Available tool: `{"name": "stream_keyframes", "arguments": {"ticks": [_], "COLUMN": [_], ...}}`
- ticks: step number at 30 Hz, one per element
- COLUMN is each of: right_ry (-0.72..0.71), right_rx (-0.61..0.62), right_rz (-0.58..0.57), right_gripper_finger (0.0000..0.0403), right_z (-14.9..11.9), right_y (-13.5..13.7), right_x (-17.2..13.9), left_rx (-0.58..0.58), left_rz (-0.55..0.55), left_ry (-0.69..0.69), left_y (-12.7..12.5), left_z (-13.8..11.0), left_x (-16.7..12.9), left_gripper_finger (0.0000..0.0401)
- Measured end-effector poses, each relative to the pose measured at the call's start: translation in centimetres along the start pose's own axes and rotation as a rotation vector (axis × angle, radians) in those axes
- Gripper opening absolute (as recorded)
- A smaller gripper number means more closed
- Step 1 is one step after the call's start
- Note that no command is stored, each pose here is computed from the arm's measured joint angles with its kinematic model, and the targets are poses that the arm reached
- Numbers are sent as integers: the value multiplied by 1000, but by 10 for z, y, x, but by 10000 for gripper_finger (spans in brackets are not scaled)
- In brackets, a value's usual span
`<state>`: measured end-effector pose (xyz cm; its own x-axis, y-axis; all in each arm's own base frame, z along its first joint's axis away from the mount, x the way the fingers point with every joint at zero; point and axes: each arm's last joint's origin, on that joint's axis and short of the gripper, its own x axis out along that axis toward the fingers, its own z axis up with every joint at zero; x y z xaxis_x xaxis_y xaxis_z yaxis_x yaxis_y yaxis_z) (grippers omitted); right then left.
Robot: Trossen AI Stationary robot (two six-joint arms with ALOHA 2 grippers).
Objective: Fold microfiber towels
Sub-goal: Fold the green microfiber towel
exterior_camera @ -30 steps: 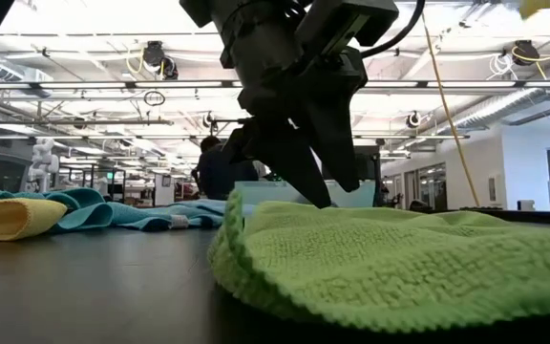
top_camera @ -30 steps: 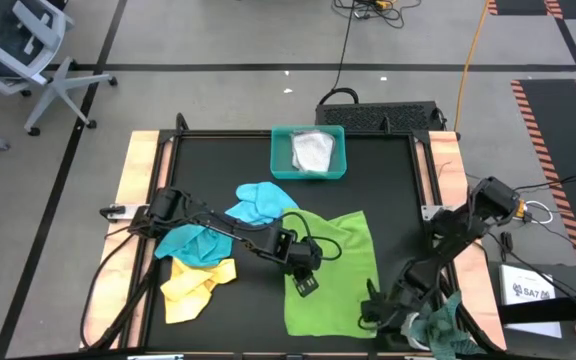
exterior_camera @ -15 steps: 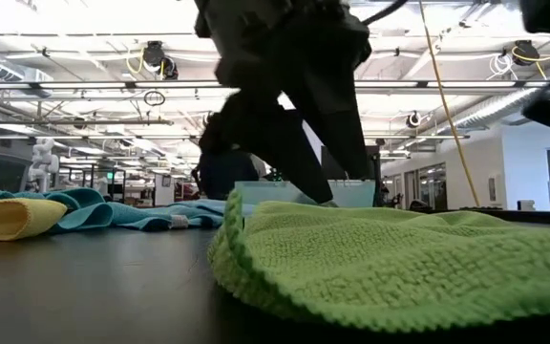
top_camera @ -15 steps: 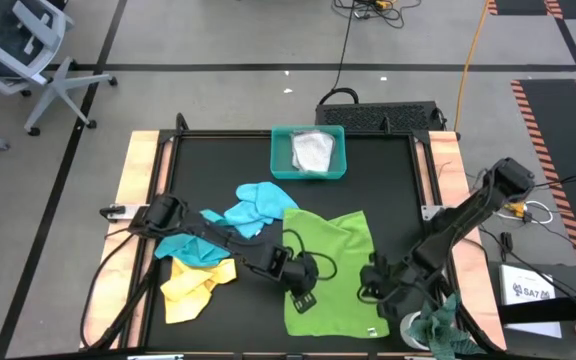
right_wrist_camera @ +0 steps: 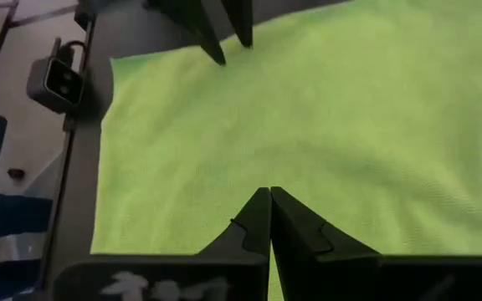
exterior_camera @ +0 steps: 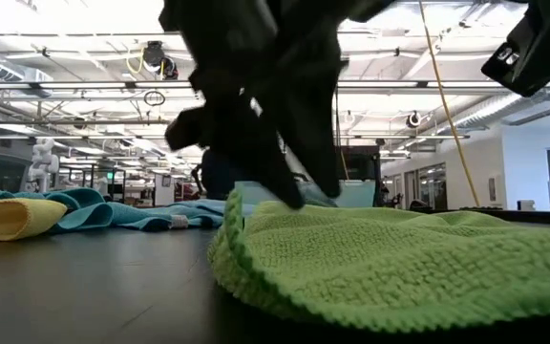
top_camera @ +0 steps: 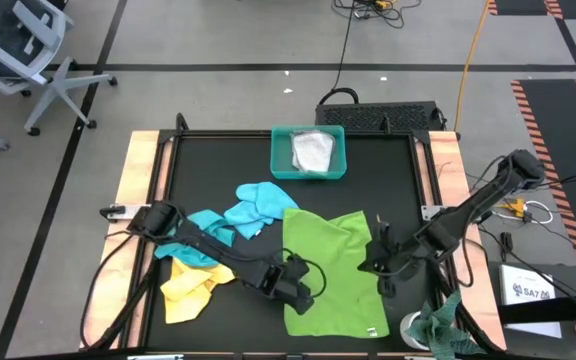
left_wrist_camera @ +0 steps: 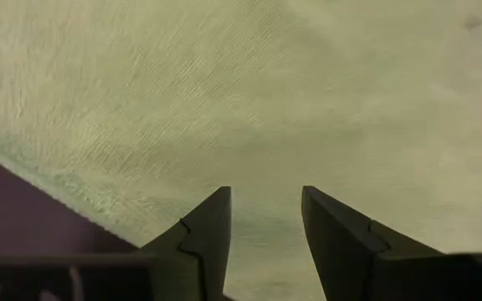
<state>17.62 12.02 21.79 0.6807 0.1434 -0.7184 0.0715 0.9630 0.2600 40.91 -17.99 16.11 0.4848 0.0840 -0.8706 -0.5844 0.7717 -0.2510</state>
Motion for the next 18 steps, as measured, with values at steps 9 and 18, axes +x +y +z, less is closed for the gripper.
{"name": "stream_keyframes", "arguments": {"ticks": [9,18], "right_ry": [-36,-44], "right_rx": [-14,-63], "right_rz": [-29,-166], "right_gripper_finger": [0,0], "right_z": [2,4], "right_y": [-3,-17], "right_x": [-5,-3], "left_rx": [-52,-20], "left_rz": [-51,-112], "left_ry": [187,273], "left_y": [-3,-14], "left_z": [-18,-38], "left_x": [26,11], "left_gripper_finger": [147,147]}}
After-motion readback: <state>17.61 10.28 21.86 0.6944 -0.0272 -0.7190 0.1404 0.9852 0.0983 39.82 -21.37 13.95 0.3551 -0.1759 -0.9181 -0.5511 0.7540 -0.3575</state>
